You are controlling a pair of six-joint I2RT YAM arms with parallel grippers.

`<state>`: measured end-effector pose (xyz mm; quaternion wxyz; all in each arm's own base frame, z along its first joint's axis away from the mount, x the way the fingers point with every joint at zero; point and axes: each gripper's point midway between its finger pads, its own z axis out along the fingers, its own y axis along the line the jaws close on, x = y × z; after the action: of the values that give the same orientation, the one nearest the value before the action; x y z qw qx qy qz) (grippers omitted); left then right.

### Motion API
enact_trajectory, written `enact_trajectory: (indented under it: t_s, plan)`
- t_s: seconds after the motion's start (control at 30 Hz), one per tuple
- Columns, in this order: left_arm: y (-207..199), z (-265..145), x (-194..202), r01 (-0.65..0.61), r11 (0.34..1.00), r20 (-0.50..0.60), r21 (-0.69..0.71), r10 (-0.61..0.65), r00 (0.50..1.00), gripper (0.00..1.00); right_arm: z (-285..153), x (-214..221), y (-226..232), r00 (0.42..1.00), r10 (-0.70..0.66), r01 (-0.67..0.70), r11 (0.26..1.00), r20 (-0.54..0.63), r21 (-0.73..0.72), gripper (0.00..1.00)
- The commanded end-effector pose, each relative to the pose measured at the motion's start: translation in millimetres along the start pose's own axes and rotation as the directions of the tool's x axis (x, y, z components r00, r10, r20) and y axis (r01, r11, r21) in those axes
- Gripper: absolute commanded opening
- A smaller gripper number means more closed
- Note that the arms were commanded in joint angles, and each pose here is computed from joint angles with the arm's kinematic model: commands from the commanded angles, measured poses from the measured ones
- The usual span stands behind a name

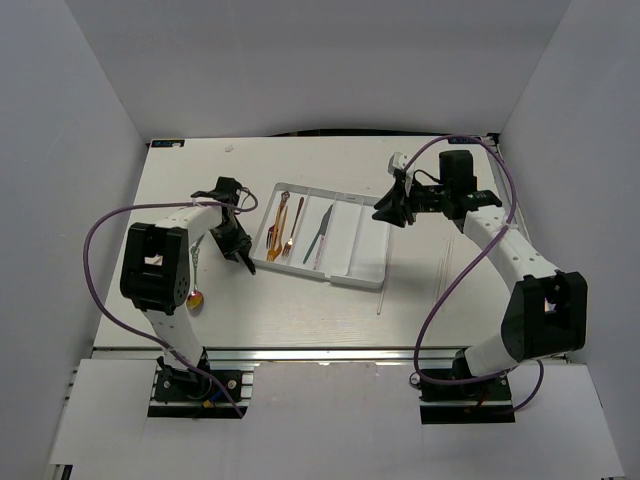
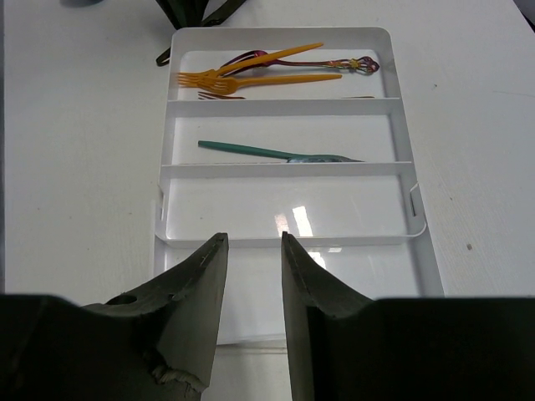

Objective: Sort the eating utensils into containers

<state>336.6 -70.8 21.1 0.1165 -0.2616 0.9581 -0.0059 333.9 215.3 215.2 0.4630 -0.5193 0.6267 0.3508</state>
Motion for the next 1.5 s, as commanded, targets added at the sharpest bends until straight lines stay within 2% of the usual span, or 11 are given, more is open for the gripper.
enact_trajectory:
  t_s: [0.0,0.43,0.47,0.57,0.6,0.77,1.03,1.13,1.2,1.33,1.47]
  plan:
    - [-5.6,-2.6,-18.9,0.006,1.0,0.054,0.001,-0.006,0.999,0.42,-6.9,-9.4,5.7,0.999,-0.033,0.033,0.999,0.019,0.005,0.38]
    - [4.3,23.4,-5.1,-0.016,0.999,0.007,-0.041,0.016,1.0,0.41,-7.0,-8.7,4.7,0.999,-0.029,0.029,1.0,0.014,0.008,0.38]
    - [4.7,23.5,-4.6,-0.016,0.999,0.007,-0.041,0.016,1.0,0.38,-7.0,-8.7,4.6,0.999,-0.031,0.031,0.999,0.014,0.008,0.38]
    - [1.1,18.3,-8.7,-0.021,1.0,0.026,-0.021,0.021,0.999,0.21,-7.0,-9.1,4.2,0.999,-0.031,0.031,0.999,0.014,0.008,0.38]
    - [-1.1,12.9,-11.9,-0.023,1.0,0.04,-0.007,0.024,0.999,0.14,-6.8,-9.0,4.0,0.999,-0.03,0.03,1.0,0.013,0.008,0.38]
    - [-13.7,-19.1,-34.5,-0.058,0.997,0.133,0.056,0.05,0.99,0.0,-7.2,-10.1,3.5,0.999,-0.031,0.031,0.999,0.013,0.009,0.38]
    - [-38.2,-92.0,-62.9,-0.174,0.969,0.308,0.176,0.113,0.945,0.0,-6.7,-11.6,1.2,1.0,-0.028,0.028,1.0,0.012,0.011,0.38]
    - [-68.2,-113.7,-53.1,-0.273,0.918,0.334,0.286,0.172,0.927,0.0,-6.2,-11.6,-0.3,1.0,-0.025,0.025,1.0,0.01,0.011,0.38]
    - [-99.4,-125.2,-36.8,-0.349,0.842,0.333,0.412,0.217,0.917,0.0,-5.9,-11.6,-0.7,1.0,-0.021,0.021,1.0,0.01,0.011,0.38]
    - [-152.3,-126.5,6.9,-0.467,0.741,0.329,0.483,0.341,0.881,0.0,-6.2,-10.5,0.3,1.0,-0.01,0.01,1.0,0.004,0.008,0.38]
    - [-178.5,-113.1,21.1,-0.49,0.718,0.309,0.494,0.382,0.871,0.0,-8.7,-6.4,3.9,1.0,-0.006,0.006,1.0,-0.015,0.011,0.38]
